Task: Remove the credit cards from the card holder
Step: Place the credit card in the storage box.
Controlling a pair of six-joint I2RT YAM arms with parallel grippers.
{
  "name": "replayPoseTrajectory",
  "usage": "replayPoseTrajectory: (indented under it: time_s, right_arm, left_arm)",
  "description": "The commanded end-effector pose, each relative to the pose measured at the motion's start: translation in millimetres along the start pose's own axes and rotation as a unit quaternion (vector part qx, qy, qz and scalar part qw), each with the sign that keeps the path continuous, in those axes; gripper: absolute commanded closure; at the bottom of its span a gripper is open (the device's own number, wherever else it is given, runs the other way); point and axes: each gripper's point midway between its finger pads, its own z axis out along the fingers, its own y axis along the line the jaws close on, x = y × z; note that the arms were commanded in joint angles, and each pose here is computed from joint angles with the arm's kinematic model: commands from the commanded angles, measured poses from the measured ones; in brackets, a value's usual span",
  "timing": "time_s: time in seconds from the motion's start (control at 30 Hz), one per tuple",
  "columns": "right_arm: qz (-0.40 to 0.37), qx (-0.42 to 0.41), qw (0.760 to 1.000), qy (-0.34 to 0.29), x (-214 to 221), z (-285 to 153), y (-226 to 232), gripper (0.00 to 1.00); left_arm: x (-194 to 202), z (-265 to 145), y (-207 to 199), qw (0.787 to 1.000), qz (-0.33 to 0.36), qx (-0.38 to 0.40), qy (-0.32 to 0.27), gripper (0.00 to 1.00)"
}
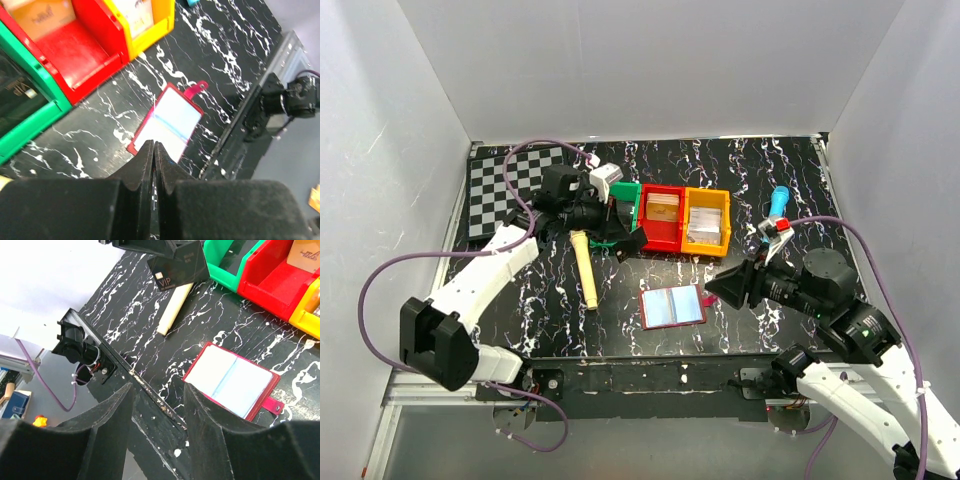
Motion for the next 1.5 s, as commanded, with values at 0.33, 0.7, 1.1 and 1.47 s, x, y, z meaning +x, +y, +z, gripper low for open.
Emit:
replayPoseTrajectory:
  time_s: [0.33,0.7,1.1,1.47]
  right_arm:
    - [-0.004,-0.005,1.000,-0.003,7.7,7.1,-5.3,0.51]
    - [0.011,-0.021,0.999,0.033,27.5,18.0,-7.8,0.52]
    - [-0.001,-0.006,0.998,0.056,28.0,26.9,-14.9,0.54]
    - [0.007,0.003,0.998,0.059,31.3,28.1,-18.9,0.54]
  left_arm:
    - [-57.8,-14.4,51.2,0.894,0.441,-0.029,-0.069,1.00]
    - [-46.6,11.2,109.4,0.878,0.477,0.039,0.013,1.00]
    - [-13.7,43.3,141.2,0.890,0.448,0.066,0.054,1.00]
    - [0.6,58.5,154.6,0.882,0.457,0.087,0.069,1.00]
